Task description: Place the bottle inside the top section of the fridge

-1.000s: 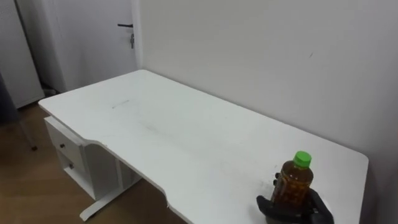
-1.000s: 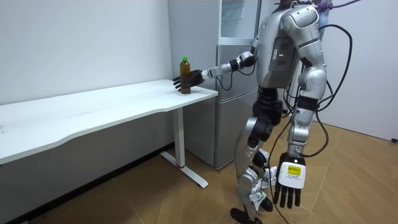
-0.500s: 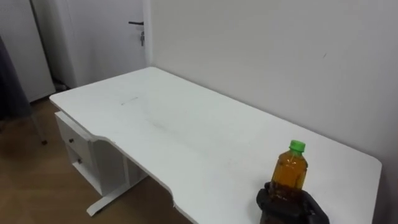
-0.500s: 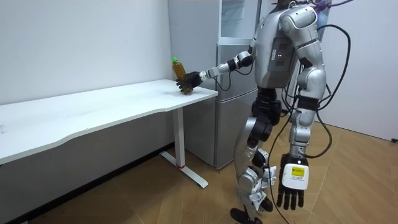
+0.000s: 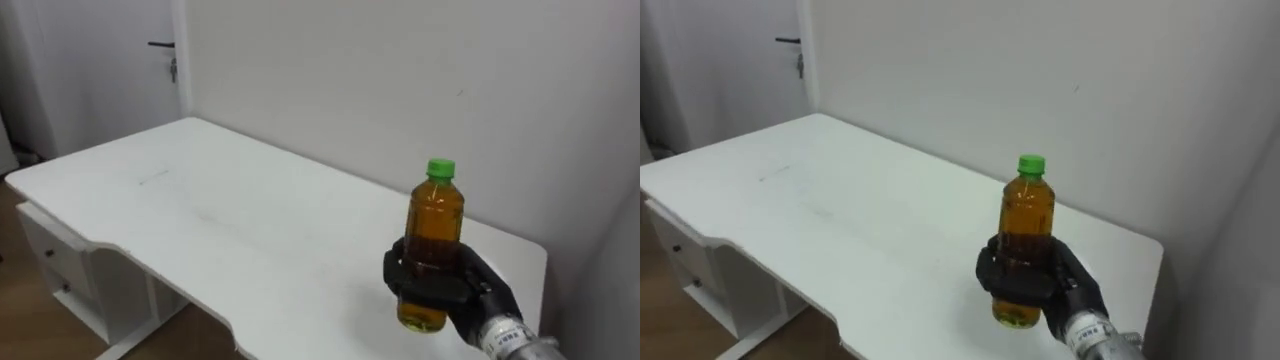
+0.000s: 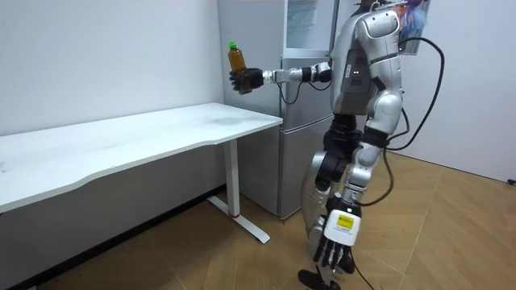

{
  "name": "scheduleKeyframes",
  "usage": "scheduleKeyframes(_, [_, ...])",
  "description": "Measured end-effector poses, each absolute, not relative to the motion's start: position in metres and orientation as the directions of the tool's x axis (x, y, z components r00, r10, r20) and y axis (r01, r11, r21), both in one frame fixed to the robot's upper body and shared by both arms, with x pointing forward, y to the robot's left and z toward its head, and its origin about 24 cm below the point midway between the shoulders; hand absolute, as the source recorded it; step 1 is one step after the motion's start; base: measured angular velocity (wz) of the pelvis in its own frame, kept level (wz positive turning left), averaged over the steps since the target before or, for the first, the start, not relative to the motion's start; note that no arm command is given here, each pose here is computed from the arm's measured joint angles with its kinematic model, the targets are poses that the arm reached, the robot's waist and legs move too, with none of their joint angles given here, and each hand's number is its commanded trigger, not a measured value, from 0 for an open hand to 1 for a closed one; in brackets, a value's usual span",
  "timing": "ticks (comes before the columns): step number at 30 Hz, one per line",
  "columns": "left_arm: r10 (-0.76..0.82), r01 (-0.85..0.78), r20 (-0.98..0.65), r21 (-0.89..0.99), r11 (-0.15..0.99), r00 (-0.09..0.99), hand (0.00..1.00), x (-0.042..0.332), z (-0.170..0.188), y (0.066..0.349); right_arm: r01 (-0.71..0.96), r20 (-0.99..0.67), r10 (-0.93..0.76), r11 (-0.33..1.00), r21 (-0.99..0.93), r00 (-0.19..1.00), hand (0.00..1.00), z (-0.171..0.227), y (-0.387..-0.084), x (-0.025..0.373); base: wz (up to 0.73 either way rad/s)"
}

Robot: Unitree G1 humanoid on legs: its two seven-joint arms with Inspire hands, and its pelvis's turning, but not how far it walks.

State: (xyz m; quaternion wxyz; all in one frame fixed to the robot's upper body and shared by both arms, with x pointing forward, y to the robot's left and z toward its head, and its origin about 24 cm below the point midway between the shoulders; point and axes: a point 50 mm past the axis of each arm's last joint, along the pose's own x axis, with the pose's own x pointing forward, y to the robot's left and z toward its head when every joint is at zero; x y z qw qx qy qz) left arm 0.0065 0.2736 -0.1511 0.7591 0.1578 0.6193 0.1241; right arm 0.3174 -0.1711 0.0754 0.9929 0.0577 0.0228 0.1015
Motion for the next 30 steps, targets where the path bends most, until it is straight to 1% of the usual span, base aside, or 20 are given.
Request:
scheduleKeyframes(3, [0.387,0.005,-0.896,0.397,0.918,0.219,0.00,0.013,-0.150,0.274,-0.234,-0.007,0.236,0.967,0.104,0.972,1.00,0.084,-0.166,0.316,-0.05])
scheduleKeyframes(10, [0.378,0.022,-0.903,0.390,0.920,0.204,0.00,0.009,-0.150,0.277,-0.323,0.061,0.319,0.945,0.059,0.946,1.00,0.106,-0.166,0.314,-0.15])
scheduleKeyframes(14, [0.378,0.015,-0.903,0.389,0.921,0.206,0.00,0.012,-0.150,0.278,-0.323,0.096,0.319,0.946,0.024,0.943,1.00,0.119,-0.174,0.313,-0.17])
scheduleKeyframes(16, [0.380,0.015,-0.904,0.390,0.921,0.197,0.00,0.011,-0.151,0.279,-0.331,0.149,0.328,0.944,-0.005,0.933,1.00,0.134,-0.174,0.311,-0.15])
scheduleKeyframes(23, [0.383,0.020,-0.904,0.393,0.919,0.188,0.00,0.007,-0.151,0.281,-0.350,0.269,0.360,0.933,-0.084,0.893,1.00,0.166,-0.169,0.301,-0.20])
scheduleKeyframes(30, [0.403,0.015,-0.897,0.412,0.911,0.181,0.00,0.005,-0.150,0.285,-0.298,0.431,0.315,0.949,-0.108,0.846,1.00,0.204,-0.173,0.288,-0.17])
